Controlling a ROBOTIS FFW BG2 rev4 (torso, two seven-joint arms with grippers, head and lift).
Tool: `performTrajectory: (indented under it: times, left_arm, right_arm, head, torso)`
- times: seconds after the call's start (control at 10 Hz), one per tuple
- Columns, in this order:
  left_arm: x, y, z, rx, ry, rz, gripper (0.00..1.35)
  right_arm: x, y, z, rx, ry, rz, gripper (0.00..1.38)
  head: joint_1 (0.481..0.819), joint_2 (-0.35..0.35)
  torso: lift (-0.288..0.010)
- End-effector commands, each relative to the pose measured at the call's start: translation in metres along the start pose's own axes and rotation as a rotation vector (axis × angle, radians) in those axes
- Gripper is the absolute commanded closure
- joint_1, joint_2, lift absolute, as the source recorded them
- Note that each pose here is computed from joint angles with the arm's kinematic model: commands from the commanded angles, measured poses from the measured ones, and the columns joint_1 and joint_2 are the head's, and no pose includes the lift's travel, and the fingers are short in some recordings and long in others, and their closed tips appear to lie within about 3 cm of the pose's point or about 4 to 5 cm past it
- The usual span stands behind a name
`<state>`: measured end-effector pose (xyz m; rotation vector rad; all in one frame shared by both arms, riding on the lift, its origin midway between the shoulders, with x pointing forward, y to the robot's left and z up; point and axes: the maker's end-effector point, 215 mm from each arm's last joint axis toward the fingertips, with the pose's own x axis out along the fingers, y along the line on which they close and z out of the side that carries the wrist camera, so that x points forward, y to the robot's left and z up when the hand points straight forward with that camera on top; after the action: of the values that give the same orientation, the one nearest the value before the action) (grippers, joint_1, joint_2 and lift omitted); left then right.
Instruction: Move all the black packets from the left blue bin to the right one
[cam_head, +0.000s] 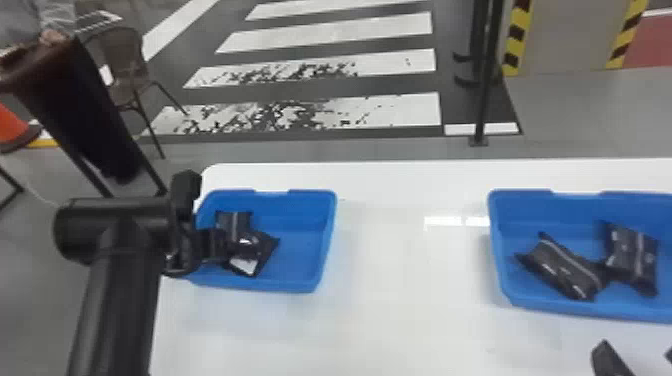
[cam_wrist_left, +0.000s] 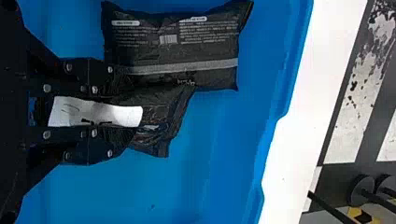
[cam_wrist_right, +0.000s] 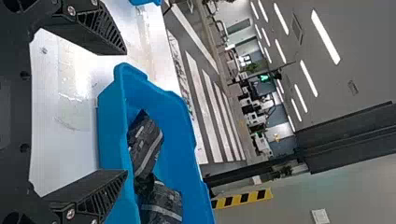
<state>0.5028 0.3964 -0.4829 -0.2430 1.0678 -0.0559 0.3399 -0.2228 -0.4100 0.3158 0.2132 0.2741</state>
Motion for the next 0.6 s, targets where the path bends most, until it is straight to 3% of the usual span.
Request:
performTrajectory:
  times: [0.0, 0.2, 0.5]
  left_arm:
    - [0.003, -0.007, -0.001, 0.016, -0.005, -0.024, 1.2]
    - [-0.011, -0.047, 0.014, 0.067, -0.099, -0.149, 1.2]
    - [-0.063, -0.106, 0.026, 0.159, -0.248, -0.28, 1.2]
  right_arm:
    - [-0.001, 0.0, -0.001, 0.014, -0.001, -0.001, 0.12]
    - [0.0, 0.005, 0.012, 0.002, -0.021, 0.011, 0.12]
    - [0.011, 0.017, 0.043, -0.002, -0.083, 0.055, 0.13]
  head:
    - [0.695, 0.23]
    - [0.695, 0.212]
    - [0.695, 0.159]
  torso:
    - [-0.138]
    - [-0.138]
    - [-0.138]
